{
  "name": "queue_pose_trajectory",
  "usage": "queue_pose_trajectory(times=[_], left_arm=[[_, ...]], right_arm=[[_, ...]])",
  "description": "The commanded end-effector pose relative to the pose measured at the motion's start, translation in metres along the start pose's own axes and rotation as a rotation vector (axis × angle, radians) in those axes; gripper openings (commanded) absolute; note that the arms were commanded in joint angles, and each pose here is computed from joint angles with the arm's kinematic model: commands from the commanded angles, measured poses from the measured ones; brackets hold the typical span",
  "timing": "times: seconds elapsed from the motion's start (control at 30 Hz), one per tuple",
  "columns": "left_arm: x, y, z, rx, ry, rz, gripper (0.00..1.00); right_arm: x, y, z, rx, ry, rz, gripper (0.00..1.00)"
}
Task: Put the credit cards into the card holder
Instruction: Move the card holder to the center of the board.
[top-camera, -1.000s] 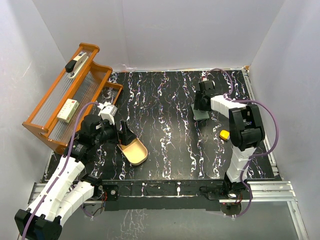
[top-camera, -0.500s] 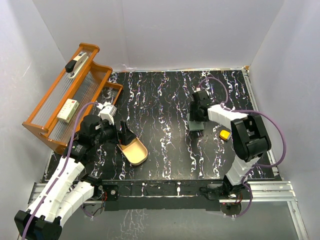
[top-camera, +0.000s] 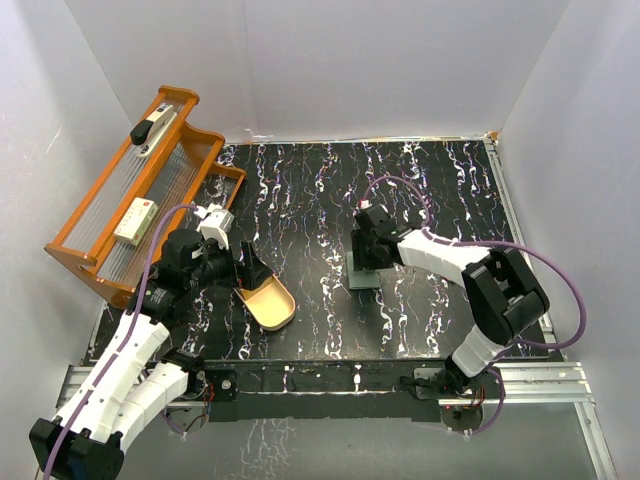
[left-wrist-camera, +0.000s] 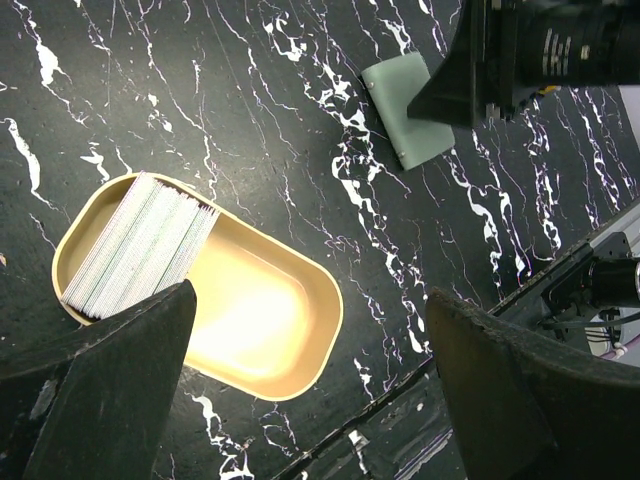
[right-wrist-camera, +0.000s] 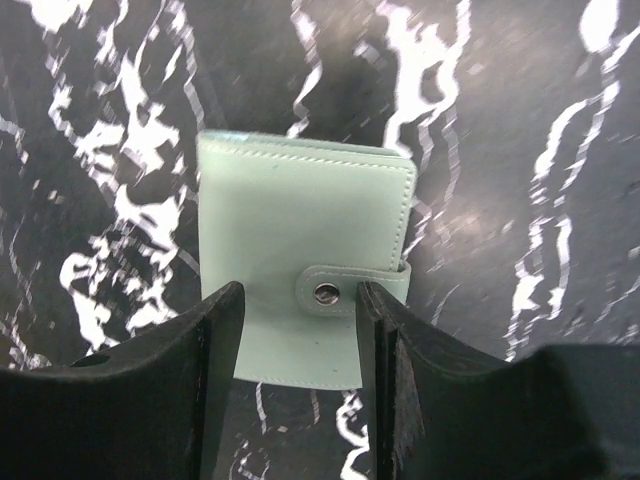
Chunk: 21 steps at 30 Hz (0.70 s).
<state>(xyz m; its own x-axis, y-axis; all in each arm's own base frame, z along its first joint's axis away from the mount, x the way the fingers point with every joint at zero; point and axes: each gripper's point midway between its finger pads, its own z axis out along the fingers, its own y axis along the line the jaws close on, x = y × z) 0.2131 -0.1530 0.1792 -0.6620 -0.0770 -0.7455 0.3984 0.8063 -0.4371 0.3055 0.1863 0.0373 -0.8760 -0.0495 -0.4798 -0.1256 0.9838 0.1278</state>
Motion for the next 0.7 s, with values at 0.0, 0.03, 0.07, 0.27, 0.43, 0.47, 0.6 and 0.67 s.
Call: queue_pose_trajectory(times=[0.0,0.03,0.07,0.27,0.43,0.47,0.6,0.67], left_arm=[[-0.013,-0.003,-0.006,-0.002,-0.039,0.013,0.97],[-0.012,-0.003,-0.006,-0.004,-0.037,0.014,0.97],[-0.013,-0.003,-0.007,-0.005,-0.039,0.015,0.97],[-0.014,-0.003,-0.009,-0.006,-0.056,0.017,0.97],[-0.014,-0.002,-0.009,-0.011,-0.054,0.015,0.97],[-0.014,-0.002,-0.009,-0.012,-0.052,0.015,0.97],[-0.015,-0.002,-0.01,-0.012,-0.06,0.016,0.98],[-0.016,-0.002,-0.01,-0.012,-0.064,0.017,0.98]], right_arm=[[0.017,0.023,-0.017,-0.043,0.009,0.013,0.46],[0.02,0.028,-0.02,-0.056,0.01,0.01,0.46],[0.022,0.031,-0.023,-0.064,0.01,0.01,0.46],[0.02,0.044,-0.042,-0.094,-0.006,-0.01,0.43],[0.005,0.032,-0.059,-0.019,-0.052,-0.028,0.39],[0.002,0.031,-0.062,-0.016,-0.066,-0.029,0.38],[-0.006,0.03,-0.064,-0.005,-0.092,-0.035,0.36],[-0.007,0.031,-0.062,-0.003,-0.084,-0.042,0.35]])
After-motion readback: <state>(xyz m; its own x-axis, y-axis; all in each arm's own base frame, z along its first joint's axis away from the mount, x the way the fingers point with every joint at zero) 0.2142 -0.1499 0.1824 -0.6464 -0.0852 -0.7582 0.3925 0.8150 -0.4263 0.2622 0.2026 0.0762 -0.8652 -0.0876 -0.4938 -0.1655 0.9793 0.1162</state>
